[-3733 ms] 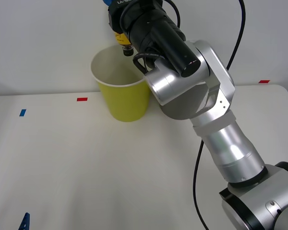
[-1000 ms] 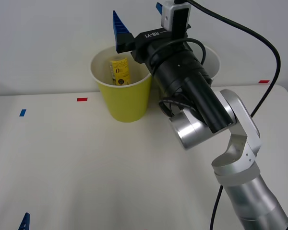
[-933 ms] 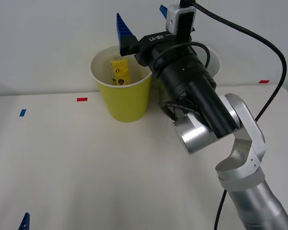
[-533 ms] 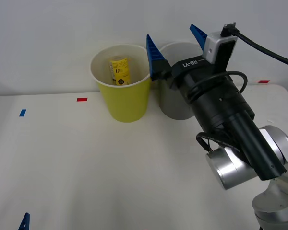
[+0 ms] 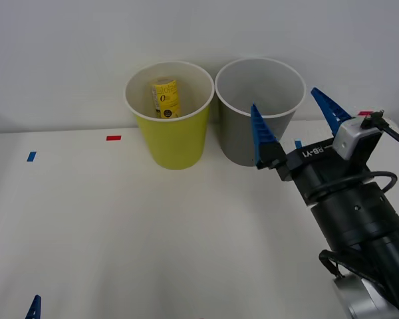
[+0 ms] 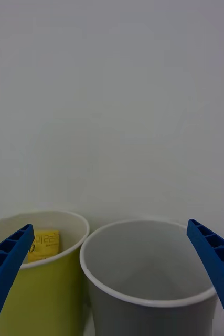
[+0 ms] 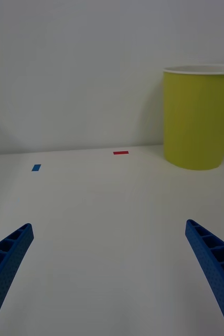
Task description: Put cans in the gray bin and PET bottles in the light green bin.
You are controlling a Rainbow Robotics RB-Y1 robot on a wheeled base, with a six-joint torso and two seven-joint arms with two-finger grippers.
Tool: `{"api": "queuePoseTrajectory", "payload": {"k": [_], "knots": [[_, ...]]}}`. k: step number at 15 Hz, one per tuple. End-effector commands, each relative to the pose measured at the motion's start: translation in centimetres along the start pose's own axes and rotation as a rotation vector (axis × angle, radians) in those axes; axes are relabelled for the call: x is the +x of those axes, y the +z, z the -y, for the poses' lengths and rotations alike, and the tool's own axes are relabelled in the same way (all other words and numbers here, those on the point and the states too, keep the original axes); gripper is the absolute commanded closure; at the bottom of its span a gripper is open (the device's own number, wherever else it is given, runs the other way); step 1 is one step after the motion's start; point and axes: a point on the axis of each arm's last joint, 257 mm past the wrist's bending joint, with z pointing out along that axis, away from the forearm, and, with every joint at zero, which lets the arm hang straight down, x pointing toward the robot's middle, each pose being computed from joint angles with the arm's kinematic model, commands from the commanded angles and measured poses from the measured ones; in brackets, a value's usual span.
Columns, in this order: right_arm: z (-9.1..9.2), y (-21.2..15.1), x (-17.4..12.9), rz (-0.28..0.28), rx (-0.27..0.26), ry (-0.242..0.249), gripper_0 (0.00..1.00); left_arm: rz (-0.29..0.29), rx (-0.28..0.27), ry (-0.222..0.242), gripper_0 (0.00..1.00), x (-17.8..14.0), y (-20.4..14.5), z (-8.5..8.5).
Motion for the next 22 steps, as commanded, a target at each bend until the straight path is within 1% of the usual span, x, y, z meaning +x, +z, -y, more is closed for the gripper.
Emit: {"api": "queuePoseTrajectory", "payload": {"k": [1, 2, 4, 6, 7, 9, 11, 12, 13, 14, 16, 20, 22], "knots": [[1.3, -2.9, 0.9, -0.008, -0.002, -0.04, 0.0, 0.0, 0.0, 0.0, 0.0, 0.0, 0.0, 0.0], [1.7, -4.1, 1.0, -0.004, -0.002, -0.052, 0.0, 0.0, 0.0, 0.0, 0.0, 0.0, 0.0, 0.0], [2.3, -5.9, 1.2, -0.003, -0.001, -0.058, 0.0, 0.0, 0.0, 0.0, 0.0, 0.0, 0.0, 0.0], [2.5, -7.9, 1.6, -0.008, 0.001, -0.049, 0.0, 0.0, 0.0, 0.0, 0.0, 0.0, 0.0, 0.0], [2.7, -8.9, 2.0, -0.02, 0.008, -0.041, 0.0, 0.0, 0.0, 0.0, 0.0, 0.0, 0.0, 0.0], [3.4, -11.5, 3.0, -0.058, 0.041, -0.005, 0.0, 0.0, 0.0, 0.0, 0.0, 0.0, 0.0, 0.0], [4.0, -13.2, 4.2, -0.106, 0.076, 0.014, 0.0, 0.0, 0.0, 0.0, 0.0, 0.0, 0.0, 0.0], [4.3, -14.5, 5.1, -0.14, 0.102, 0.051, 0.0, 0.0, 0.0, 0.0, 0.0, 0.0, 0.0, 0.0], [4.3, -15.3, 5.6, -0.153, 0.115, 0.075, 0.0, 0.0, 0.0, 0.0, 0.0, 0.0, 0.0, 0.0], [4.2, -15.9, 6.2, -0.163, 0.118, 0.081, 0.0, 0.0, 0.0, 0.0, 0.0, 0.0, 0.0, 0.0], [4.4, -17.5, 7.9, -0.152, 0.116, 0.079, 0.0, 0.0, 0.0, 0.0, 0.0, 0.0, 0.0, 0.0], [3.7, -19.3, 7.9, -0.166, 0.075, 0.042, 0.0, 0.0, 0.0, 0.0, 0.0, 0.0, 0.0, 0.0], [3.4, -20.8, 7.6, -0.169, 0.079, 0.031, 0.0, 0.0, 0.0, 0.0, 0.0, 0.0, 0.0, 0.0]]}}
